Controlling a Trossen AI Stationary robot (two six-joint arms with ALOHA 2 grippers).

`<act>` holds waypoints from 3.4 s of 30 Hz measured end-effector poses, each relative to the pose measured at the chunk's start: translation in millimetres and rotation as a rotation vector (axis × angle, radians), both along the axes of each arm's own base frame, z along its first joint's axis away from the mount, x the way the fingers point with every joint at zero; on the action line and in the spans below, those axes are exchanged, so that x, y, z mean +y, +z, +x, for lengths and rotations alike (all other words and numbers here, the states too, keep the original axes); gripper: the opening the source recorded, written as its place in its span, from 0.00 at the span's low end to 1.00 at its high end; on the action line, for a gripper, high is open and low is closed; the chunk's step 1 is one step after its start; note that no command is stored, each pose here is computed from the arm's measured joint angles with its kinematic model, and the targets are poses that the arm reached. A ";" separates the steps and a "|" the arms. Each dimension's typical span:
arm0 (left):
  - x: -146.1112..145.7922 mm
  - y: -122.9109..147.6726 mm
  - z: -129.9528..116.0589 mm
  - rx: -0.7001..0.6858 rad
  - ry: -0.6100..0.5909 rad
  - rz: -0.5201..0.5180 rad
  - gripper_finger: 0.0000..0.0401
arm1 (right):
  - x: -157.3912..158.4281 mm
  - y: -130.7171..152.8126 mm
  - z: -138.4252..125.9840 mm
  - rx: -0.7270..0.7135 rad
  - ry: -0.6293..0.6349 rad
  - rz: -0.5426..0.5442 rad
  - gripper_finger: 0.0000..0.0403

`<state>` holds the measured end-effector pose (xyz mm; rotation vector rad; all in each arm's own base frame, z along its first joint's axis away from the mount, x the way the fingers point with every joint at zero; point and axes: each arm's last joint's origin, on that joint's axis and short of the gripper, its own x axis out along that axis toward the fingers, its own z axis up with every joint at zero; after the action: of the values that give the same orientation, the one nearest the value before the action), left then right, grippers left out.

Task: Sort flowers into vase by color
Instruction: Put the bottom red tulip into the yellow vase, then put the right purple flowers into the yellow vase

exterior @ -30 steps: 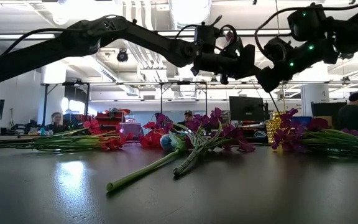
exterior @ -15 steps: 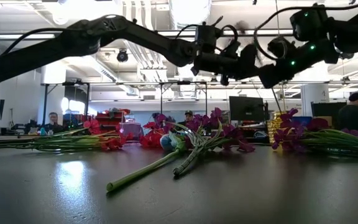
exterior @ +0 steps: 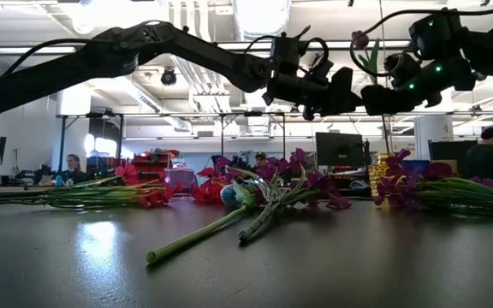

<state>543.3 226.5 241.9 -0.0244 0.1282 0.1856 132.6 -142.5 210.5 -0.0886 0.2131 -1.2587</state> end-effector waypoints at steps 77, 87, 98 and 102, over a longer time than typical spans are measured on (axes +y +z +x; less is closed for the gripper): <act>-41.7 -14.6 -35.4 -0.387 -0.042 0.070 0.00 | 76.5 7.6 -19.4 -0.064 0.400 0.203 0.38; -94.6 -6.3 -114.5 -0.337 -0.095 0.075 0.00 | 94.1 30.4 -15.4 0.013 0.663 0.440 0.25; -143.2 -22.6 -211.5 -0.265 -0.098 0.064 0.00 | 134.0 14.5 15.0 0.054 0.764 0.750 0.24; -151.0 -32.8 -241.2 -0.306 -0.091 0.067 0.00 | 160.2 15.7 25.8 0.076 0.704 0.810 0.24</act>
<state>302.2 75.6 209.1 0.0199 -0.1820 0.0933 158.3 17.7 226.2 0.4547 0.6771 -0.4044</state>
